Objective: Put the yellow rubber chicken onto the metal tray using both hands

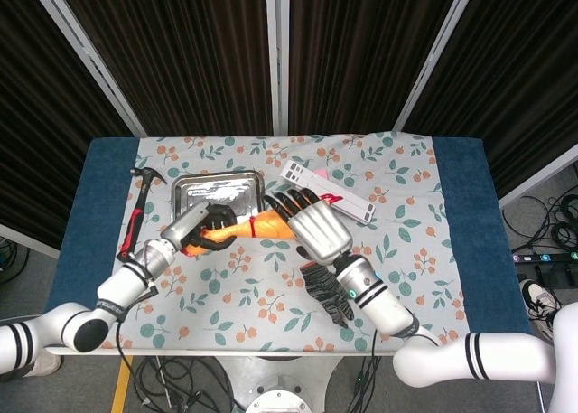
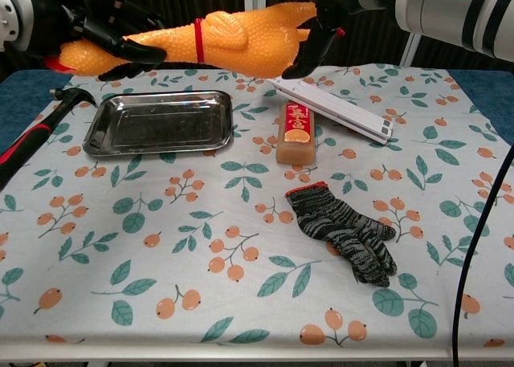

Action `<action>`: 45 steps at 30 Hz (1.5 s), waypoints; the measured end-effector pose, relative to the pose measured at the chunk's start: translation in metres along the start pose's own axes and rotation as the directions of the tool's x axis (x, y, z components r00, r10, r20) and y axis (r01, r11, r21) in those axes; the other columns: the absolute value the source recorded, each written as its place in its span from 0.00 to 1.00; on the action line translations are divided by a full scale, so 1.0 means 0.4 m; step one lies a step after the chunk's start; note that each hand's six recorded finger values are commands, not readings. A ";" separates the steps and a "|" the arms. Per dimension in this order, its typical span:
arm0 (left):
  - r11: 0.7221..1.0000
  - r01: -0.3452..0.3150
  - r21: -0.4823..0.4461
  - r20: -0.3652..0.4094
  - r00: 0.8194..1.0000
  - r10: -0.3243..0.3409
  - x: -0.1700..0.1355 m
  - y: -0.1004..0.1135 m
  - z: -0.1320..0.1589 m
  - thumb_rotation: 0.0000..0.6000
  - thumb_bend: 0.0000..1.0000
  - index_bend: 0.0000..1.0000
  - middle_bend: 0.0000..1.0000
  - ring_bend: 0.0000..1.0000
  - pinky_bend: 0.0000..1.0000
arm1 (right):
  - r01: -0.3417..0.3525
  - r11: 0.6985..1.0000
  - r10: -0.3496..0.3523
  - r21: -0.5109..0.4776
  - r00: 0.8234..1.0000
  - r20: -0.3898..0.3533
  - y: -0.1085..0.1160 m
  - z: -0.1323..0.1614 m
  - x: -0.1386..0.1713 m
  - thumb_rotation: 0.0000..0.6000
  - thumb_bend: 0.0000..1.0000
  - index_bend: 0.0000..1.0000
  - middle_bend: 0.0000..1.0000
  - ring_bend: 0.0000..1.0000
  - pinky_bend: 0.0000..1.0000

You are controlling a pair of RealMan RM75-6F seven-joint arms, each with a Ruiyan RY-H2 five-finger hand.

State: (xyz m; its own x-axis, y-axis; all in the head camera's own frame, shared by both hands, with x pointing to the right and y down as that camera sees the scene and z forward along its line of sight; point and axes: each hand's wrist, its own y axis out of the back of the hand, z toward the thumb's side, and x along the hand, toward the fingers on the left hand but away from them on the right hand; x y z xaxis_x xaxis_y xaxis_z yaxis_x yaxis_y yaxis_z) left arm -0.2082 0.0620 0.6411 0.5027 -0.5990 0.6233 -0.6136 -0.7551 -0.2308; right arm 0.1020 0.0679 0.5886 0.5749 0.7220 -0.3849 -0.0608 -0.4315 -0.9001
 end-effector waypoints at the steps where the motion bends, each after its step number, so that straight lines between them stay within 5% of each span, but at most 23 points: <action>1: 1.000 0.000 -0.003 0.001 1.000 0.000 0.000 0.001 0.000 1.00 0.70 0.72 0.74 0.68 0.80 | 0.001 1.000 -0.001 0.005 1.000 0.001 -0.001 -0.001 0.001 1.00 0.00 0.00 0.12 0.12 0.18; 7: 1.000 0.008 -0.008 0.007 1.000 -0.008 -0.004 0.003 0.007 1.00 0.70 0.72 0.74 0.68 0.80 | 0.004 1.000 -0.004 0.023 1.000 0.005 -0.012 0.006 -0.014 1.00 0.01 0.03 0.24 0.13 0.17; 13: 1.000 0.013 -0.007 0.006 1.000 -0.013 -0.008 -0.002 0.006 1.00 0.70 0.72 0.74 0.68 0.80 | 0.021 1.000 -0.021 0.015 1.000 0.006 -0.016 0.026 -0.033 1.00 0.16 0.40 0.48 0.24 0.19; 20: 1.000 0.021 0.000 0.006 1.000 -0.021 -0.012 -0.012 0.003 1.00 0.70 0.72 0.74 0.68 0.80 | 0.066 0.998 -0.066 -0.009 0.998 0.000 -0.006 0.044 -0.042 1.00 0.44 0.81 0.79 0.52 0.27; 27: 1.000 0.019 0.012 0.012 1.000 -0.019 -0.011 -0.013 0.007 1.00 0.70 0.72 0.74 0.68 0.80 | 0.074 0.997 -0.074 -0.014 0.997 -0.017 -0.009 0.051 -0.032 1.00 0.73 1.00 0.95 0.68 0.31; 35: 1.000 0.022 0.019 0.010 1.000 -0.022 -0.007 -0.020 0.007 1.00 0.70 0.72 0.74 0.68 0.80 | 0.042 0.999 -0.042 -0.016 0.999 -0.024 -0.024 0.049 -0.023 1.00 0.84 1.00 0.98 0.73 0.36; 37: 1.000 0.021 0.020 0.009 1.000 -0.022 -0.007 -0.020 0.006 1.00 0.70 0.72 0.74 0.68 0.80 | 0.036 0.999 -0.037 -0.023 0.999 -0.024 -0.026 0.047 -0.022 1.00 0.80 1.00 0.98 0.73 0.36; 39: 1.000 0.020 0.021 0.009 1.000 -0.020 -0.008 -0.020 0.005 1.00 0.70 0.72 0.74 0.68 0.80 | 0.037 0.999 -0.038 -0.029 0.999 -0.018 -0.024 0.042 -0.022 1.00 0.66 0.95 0.94 0.68 0.32; 40: 1.000 0.018 0.022 0.009 1.000 -0.019 -0.009 -0.020 0.005 1.00 0.70 0.72 0.74 0.68 0.80 | 0.035 0.999 -0.035 -0.034 0.999 -0.013 -0.024 0.038 -0.022 1.00 0.59 0.88 0.88 0.62 0.29; 42: 1.000 0.017 0.023 0.011 1.000 -0.017 -0.011 -0.020 0.005 1.00 0.70 0.72 0.74 0.68 0.80 | 0.028 0.999 -0.028 -0.038 1.000 -0.002 -0.024 0.030 -0.021 1.00 0.44 0.56 0.66 0.46 0.24; 45: 1.000 0.014 0.024 0.012 1.000 -0.014 -0.014 -0.019 0.004 1.00 0.70 0.72 0.74 0.68 0.80 | 0.022 0.999 -0.021 -0.038 1.000 0.018 -0.019 0.014 -0.021 1.00 0.33 0.20 0.42 0.31 0.22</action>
State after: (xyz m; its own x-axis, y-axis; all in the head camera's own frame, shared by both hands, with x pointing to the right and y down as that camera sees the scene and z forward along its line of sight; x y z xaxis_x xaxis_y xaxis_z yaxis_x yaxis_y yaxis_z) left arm -0.2054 0.0708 0.6383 0.5186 -0.5911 0.6179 -0.5914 -0.7698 -0.2400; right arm 0.0928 0.0682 0.5978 0.5610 0.7408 -0.3694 -0.0169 -0.4359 -0.8998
